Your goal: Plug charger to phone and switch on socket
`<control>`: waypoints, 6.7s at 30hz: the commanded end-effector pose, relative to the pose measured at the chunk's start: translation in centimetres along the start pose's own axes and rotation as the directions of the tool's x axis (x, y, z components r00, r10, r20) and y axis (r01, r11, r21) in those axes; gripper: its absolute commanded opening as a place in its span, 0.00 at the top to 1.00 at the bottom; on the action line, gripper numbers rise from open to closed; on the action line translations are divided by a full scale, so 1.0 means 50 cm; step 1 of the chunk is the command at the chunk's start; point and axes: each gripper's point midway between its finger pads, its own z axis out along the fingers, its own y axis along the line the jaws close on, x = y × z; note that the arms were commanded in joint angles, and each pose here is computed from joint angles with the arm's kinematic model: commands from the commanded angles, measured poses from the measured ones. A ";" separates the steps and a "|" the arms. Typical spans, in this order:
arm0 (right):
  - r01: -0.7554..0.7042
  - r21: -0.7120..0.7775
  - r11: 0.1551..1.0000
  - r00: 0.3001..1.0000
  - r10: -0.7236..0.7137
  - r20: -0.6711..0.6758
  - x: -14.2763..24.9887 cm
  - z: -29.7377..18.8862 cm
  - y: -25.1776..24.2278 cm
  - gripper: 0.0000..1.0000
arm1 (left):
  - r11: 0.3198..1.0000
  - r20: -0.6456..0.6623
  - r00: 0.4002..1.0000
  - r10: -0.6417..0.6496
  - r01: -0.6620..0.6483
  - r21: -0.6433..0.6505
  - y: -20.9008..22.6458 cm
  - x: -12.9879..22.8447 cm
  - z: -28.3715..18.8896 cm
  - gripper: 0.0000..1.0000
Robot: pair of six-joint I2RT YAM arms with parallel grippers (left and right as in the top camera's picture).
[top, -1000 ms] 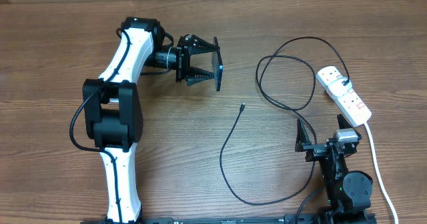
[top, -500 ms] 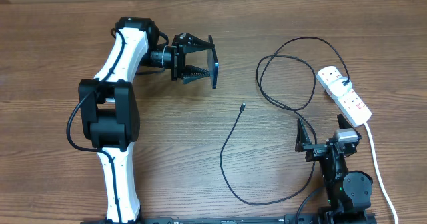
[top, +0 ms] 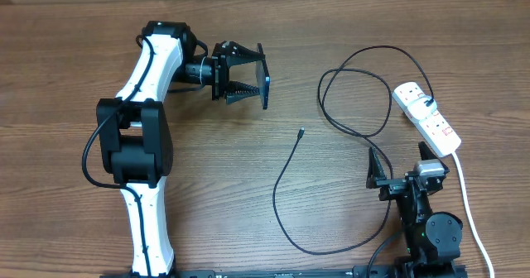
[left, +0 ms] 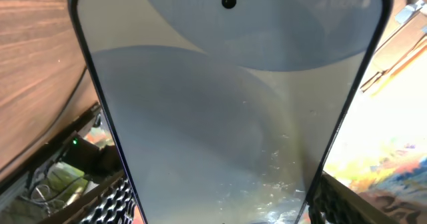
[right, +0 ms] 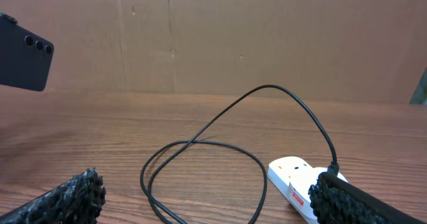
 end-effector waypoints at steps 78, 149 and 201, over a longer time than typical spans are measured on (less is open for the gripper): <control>-0.249 -0.746 0.617 0.967 0.120 -0.223 -0.386 -0.009 0.263 0.00 | 0.997 -0.007 0.999 0.035 -0.035 0.064 -0.031 0.005 -0.006 0.30; -0.219 -0.109 0.970 0.783 0.108 -0.613 -0.145 0.282 0.502 0.35 | 0.995 -0.005 0.996 0.085 -0.084 0.060 -0.029 0.004 -0.004 0.30; -0.196 -0.095 0.976 0.774 0.095 -0.626 -0.118 0.291 0.504 0.70 | 0.991 -0.014 0.992 0.125 -0.124 0.045 -0.026 0.000 0.007 0.30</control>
